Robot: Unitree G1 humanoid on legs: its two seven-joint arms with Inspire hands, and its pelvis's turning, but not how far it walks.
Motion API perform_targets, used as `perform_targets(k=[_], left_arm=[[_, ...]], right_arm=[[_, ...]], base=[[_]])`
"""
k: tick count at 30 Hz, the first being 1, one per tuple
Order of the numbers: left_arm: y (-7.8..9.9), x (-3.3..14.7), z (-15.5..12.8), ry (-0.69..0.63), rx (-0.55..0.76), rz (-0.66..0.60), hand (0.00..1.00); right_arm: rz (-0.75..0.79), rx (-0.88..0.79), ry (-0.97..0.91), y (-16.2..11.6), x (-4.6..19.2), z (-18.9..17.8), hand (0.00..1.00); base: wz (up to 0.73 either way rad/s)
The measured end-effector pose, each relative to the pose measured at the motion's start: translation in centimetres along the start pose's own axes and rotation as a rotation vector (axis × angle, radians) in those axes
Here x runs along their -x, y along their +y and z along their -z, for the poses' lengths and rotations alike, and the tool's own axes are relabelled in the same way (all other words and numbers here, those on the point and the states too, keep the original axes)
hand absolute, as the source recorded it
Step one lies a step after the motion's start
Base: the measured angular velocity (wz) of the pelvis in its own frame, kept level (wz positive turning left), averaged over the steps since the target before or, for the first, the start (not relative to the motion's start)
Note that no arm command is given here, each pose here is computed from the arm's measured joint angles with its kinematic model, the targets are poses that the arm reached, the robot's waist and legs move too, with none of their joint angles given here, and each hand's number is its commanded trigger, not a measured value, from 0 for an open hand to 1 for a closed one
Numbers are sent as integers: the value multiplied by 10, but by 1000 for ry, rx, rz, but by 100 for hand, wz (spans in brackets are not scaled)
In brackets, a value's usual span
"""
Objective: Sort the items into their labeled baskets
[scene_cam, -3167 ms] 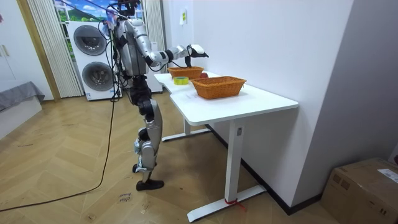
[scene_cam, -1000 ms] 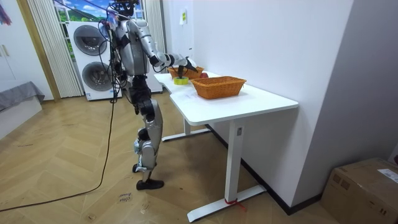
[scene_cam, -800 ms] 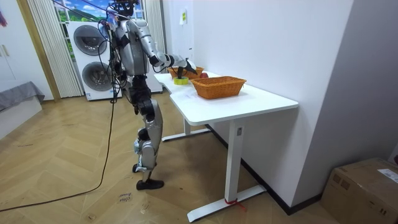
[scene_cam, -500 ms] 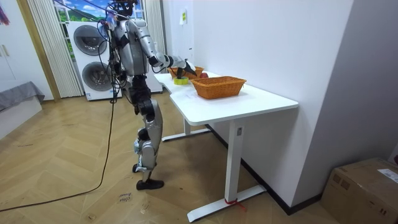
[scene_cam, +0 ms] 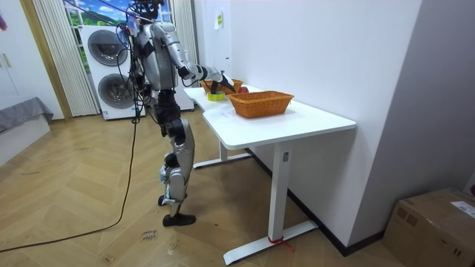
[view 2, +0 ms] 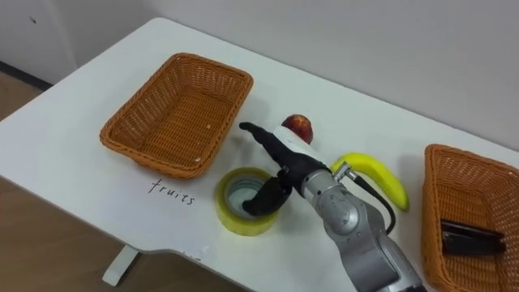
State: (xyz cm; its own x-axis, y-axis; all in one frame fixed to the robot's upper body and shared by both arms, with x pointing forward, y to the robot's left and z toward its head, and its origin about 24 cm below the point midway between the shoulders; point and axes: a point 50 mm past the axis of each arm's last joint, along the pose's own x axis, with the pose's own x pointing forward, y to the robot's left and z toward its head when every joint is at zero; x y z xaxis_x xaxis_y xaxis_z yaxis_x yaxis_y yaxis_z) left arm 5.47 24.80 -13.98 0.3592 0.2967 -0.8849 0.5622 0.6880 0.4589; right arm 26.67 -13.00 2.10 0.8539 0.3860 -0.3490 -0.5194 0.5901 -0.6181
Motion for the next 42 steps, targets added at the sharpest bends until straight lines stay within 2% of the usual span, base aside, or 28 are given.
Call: perform_targets(k=[10,24,30,42], left_arm=[[-1,0,3,33,3,27,0],[0,0,6,73,-22,48,0],[3,-1,4,72,-36,45,0],[8,-2,3,85,-61,44,0]], right_arm=[[-30,-5,27,1,-1,2,0],[-174,-41,122,-3,-11,15,0],[-198,36,153,-2,-10,17,0],[-242,88,179,-2,-9,17,0]], base=[[1],[4],[0],[0]])
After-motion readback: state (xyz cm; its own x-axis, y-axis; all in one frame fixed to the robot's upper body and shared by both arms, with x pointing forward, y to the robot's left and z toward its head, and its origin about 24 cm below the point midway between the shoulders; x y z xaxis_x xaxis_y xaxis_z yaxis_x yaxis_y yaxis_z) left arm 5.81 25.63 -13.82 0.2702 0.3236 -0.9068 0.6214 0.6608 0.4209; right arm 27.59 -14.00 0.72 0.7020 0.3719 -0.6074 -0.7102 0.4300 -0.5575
